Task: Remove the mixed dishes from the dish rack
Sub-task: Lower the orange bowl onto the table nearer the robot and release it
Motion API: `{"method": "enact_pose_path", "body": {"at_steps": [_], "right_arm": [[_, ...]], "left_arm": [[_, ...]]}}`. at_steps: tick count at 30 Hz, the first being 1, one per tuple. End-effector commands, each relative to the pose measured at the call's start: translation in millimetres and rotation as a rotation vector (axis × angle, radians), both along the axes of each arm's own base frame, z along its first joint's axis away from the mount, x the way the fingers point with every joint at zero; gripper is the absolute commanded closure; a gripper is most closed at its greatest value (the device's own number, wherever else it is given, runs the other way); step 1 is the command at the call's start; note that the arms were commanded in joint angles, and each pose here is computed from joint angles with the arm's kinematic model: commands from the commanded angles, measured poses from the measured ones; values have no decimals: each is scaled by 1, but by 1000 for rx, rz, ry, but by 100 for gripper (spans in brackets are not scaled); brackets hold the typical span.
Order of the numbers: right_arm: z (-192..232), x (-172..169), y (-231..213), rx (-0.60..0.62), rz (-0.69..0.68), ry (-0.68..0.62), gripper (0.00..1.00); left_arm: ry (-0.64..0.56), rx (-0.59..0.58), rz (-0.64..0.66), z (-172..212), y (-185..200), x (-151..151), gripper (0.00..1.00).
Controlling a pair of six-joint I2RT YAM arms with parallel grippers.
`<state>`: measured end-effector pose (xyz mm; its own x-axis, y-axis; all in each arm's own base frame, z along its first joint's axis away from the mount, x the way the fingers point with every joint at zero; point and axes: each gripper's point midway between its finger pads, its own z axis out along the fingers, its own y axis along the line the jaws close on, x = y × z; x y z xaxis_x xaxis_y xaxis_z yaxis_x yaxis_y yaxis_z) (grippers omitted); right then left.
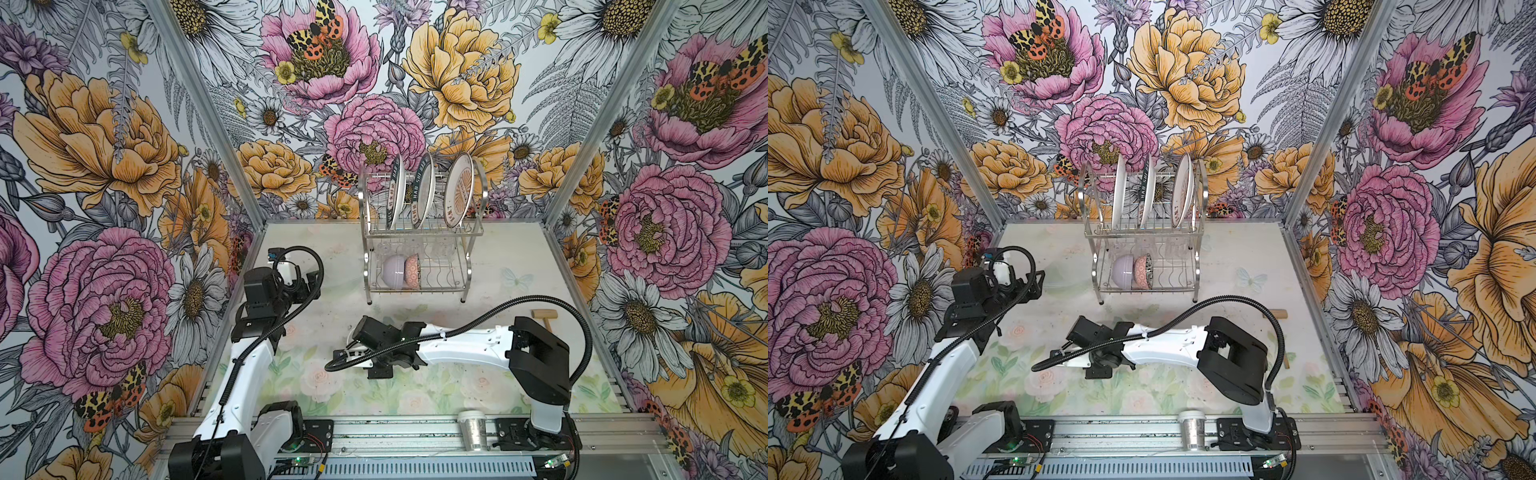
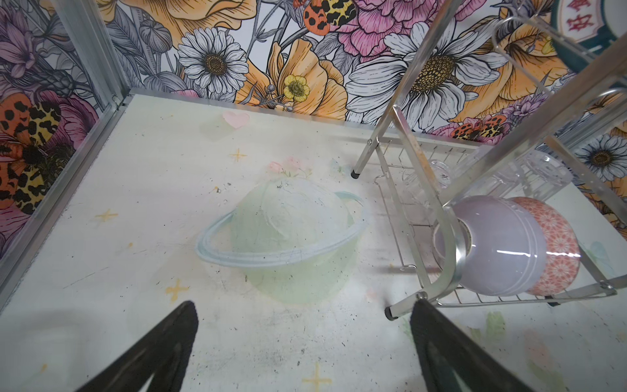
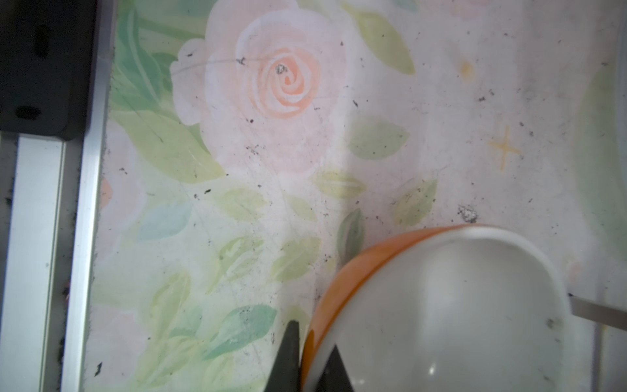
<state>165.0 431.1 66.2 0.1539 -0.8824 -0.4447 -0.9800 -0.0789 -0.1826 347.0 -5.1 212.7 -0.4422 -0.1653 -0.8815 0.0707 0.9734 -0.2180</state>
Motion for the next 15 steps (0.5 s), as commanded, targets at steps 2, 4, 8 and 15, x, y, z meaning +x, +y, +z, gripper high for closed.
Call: {"method": "enact_pose_path", "body": {"at_steps": [2, 4, 8, 15], "right_arm": [[8, 9, 11, 9, 15, -84, 100], [5, 11, 10, -7, 14, -100, 100], [1, 13, 10, -21, 18, -118, 100], [-7, 17, 8, -51, 35, -147, 99]], "left_arm": [[3, -7, 39, 1, 8, 1, 1], [4, -5, 40, 1, 8, 1, 1], [6, -2, 44, 1, 9, 0, 1], [8, 0, 47, 0, 10, 1, 1]]}}
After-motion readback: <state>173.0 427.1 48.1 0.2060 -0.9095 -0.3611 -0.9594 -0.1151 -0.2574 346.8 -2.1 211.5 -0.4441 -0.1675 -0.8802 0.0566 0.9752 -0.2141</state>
